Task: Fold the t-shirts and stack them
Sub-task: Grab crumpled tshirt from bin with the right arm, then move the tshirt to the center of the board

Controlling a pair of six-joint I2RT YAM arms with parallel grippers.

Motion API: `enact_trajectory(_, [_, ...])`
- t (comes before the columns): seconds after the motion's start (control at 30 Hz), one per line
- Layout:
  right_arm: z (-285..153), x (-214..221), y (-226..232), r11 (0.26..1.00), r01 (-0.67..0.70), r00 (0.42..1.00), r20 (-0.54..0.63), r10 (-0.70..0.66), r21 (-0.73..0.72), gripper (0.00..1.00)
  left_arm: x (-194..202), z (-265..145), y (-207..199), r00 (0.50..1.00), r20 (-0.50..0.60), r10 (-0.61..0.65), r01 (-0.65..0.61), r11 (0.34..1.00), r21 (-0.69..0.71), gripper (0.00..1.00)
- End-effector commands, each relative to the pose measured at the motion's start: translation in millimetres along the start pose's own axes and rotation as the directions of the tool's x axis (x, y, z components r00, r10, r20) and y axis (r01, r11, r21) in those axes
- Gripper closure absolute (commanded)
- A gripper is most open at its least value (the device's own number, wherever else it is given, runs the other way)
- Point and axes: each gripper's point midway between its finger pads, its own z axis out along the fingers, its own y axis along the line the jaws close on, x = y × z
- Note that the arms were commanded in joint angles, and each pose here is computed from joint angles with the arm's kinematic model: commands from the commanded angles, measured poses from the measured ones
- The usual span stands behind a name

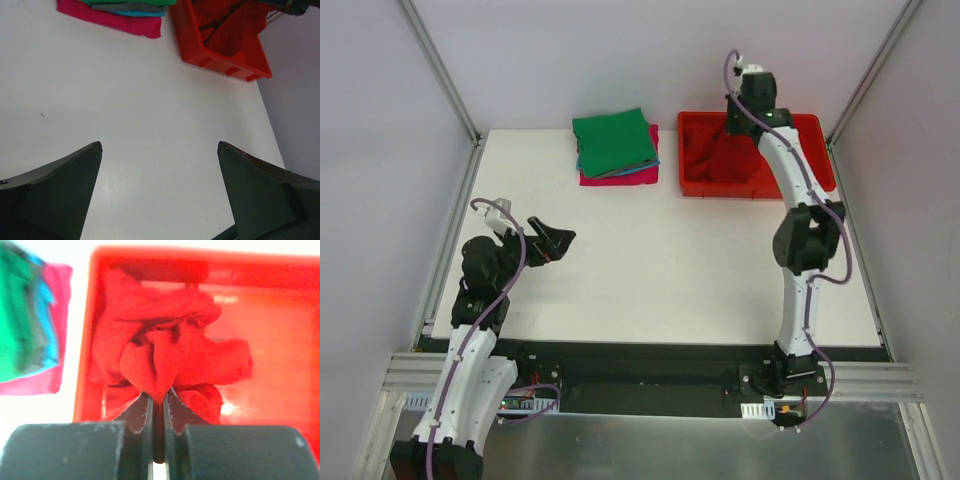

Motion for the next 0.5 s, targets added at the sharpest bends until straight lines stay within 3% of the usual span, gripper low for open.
enact_trajectory(0.0, [-227, -164, 34, 0.984, 0.036, 0.857, 0.512, 0.060, -0.175, 0.99, -7, -16, -28, 0.998, 0.055, 0.015, -0.022, 0.991, 0.129, 0.01])
enact_trajectory(0.17, [-353, -173, 87, 0.881, 0.097, 0.788, 0.576, 0.216, -0.462, 0.99, -8, -32, -44, 0.996, 0.090, 0.006, -0.023, 0.981, 0.193, 0.01])
enact_trajectory(0.27, [-417, -172, 111, 0.817, 0.184, 0.738, 0.626, 0.252, -0.546, 0.99, -7, -36, -48, 0.996, 0.089, -0.005, -0.014, 0.978, 0.209, 0.01])
enact_trajectory(0.47, [-484, -147, 156, 0.678, 0.285, 0.734, 0.609, 0.300, -0.677, 0.99, -4, -39, -55, 0.998, 0.062, -0.028, 0.013, 0.973, 0.232, 0.01])
